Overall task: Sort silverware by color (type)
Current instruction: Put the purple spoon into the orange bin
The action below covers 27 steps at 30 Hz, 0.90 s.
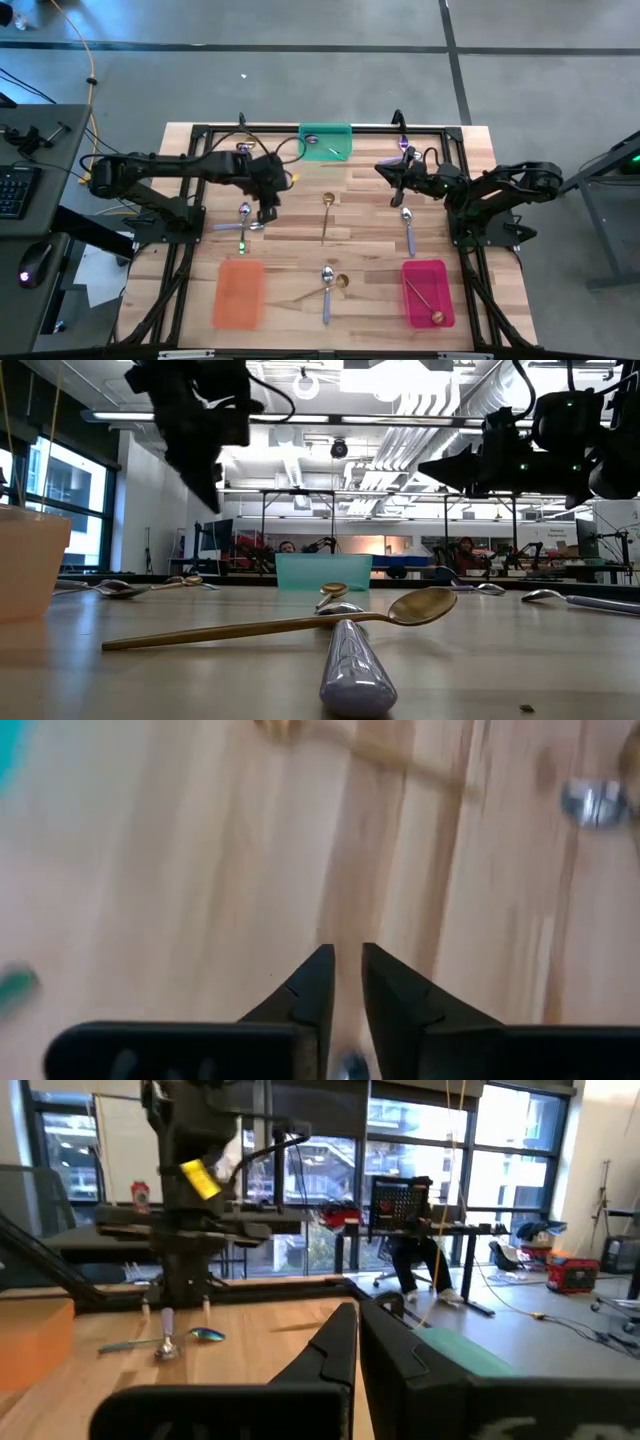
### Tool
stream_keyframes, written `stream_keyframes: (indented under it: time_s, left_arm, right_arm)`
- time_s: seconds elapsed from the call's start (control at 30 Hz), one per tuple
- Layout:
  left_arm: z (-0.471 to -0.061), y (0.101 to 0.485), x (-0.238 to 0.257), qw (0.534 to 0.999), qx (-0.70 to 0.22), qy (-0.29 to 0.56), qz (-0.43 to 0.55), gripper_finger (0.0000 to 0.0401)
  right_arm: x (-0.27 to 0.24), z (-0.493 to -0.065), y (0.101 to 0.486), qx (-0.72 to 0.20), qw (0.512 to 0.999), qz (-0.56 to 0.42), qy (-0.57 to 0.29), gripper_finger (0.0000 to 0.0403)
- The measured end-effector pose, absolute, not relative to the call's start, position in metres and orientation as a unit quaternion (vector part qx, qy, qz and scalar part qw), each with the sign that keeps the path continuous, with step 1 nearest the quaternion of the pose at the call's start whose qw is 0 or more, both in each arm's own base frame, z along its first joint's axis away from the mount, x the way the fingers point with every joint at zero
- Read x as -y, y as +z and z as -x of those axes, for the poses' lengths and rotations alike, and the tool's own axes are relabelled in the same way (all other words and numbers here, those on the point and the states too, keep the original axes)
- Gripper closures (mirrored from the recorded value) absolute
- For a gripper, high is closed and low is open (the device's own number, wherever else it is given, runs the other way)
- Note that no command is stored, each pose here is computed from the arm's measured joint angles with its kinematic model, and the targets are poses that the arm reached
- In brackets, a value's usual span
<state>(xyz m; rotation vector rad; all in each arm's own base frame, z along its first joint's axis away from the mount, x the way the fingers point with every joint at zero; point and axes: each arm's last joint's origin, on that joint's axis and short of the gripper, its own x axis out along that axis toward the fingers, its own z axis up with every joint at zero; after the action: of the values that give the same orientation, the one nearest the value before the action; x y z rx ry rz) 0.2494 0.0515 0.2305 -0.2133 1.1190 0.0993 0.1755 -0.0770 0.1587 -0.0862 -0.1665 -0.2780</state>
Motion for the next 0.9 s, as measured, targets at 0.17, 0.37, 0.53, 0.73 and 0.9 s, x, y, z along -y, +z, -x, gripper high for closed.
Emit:
stream_keyframes:
  time_s: [0.17,0.37,0.53,0.73,0.9]
  left_arm:
    - [-0.245,0.221,-0.043,0.824,-0.554,0.043,0.107,0.0329]
    - [-0.246,0.218,-0.043,0.824,-0.555,0.041,0.108,0.032]
    - [-0.246,0.219,-0.043,0.822,-0.553,0.052,0.126,0.0328]
    - [-0.244,0.217,-0.024,0.803,-0.575,0.04,0.151,0.0345]
    - [-0.242,0.216,-0.006,0.799,-0.593,-0.004,0.096,0.0349]
  right_arm:
    - [0.078,-0.177,0.16,0.085,0.985,0.054,-0.142,0.0403]
    - [0.082,-0.187,0.172,0.105,0.98,0.091,-0.141,0.0403]
    - [0.086,-0.195,0.178,0.099,0.978,0.122,-0.136,0.0403]
    - [0.087,-0.198,0.17,0.06,0.987,0.077,-0.126,0.0403]
    - [0.085,-0.2,0.16,0.017,0.992,0.024,-0.121,0.0403]
